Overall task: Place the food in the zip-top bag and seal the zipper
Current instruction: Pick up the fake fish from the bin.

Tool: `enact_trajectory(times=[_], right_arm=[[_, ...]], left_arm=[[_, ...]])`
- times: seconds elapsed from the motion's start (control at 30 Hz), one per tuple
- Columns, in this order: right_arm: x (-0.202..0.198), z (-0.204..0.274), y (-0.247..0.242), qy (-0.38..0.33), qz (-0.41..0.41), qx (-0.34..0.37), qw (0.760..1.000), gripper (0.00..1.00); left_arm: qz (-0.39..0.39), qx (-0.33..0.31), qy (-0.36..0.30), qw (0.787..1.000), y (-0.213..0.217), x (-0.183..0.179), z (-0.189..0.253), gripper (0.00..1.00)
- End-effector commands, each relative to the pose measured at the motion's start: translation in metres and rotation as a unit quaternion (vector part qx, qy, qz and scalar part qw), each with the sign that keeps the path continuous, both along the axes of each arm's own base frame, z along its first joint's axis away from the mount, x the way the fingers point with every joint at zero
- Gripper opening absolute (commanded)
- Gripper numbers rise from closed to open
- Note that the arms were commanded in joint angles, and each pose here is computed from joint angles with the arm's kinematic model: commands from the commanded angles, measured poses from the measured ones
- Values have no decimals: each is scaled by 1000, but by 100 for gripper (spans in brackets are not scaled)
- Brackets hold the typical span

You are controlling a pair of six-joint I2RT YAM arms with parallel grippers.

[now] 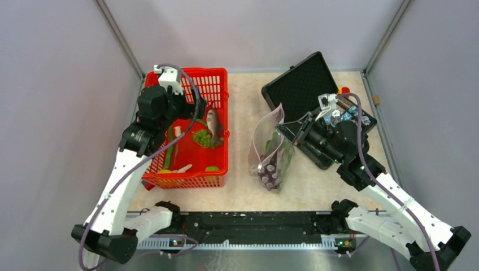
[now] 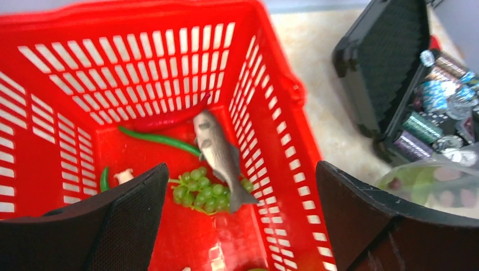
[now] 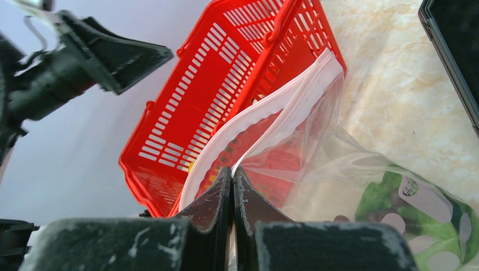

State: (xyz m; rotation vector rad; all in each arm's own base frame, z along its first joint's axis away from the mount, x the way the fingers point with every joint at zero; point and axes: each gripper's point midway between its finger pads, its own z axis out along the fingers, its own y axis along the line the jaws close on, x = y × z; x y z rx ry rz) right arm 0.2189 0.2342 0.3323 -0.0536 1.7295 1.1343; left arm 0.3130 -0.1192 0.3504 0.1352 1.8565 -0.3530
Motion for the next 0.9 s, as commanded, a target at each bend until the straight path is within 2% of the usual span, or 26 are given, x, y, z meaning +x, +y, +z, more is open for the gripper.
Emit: enact_trajectory(times=[0.0, 0.2, 0.4, 0.47, 0.7, 0.87], right_arm=[[-5, 37, 0, -43, 10, 42, 998, 0], [-8, 39, 2, -44, 19, 44, 998, 0], [-10, 43, 2, -47, 23, 59, 997, 0], [-11, 43, 1, -47, 22, 65, 997, 0], [-14, 44, -4, -47, 16, 67, 996, 0], [-17, 46, -5, -48, 17, 69, 996, 0]], left_arm=[[-23, -23, 61, 998, 8, 25, -41, 99], [-22, -54, 117, 991, 21, 71, -97, 99], [-43, -59, 217, 973, 12, 100, -148, 94], [-47, -64, 228, 970, 9, 110, -159, 90], [-45, -65, 257, 963, 6, 135, -200, 90], [-35, -51, 278, 958, 10, 140, -228, 88]])
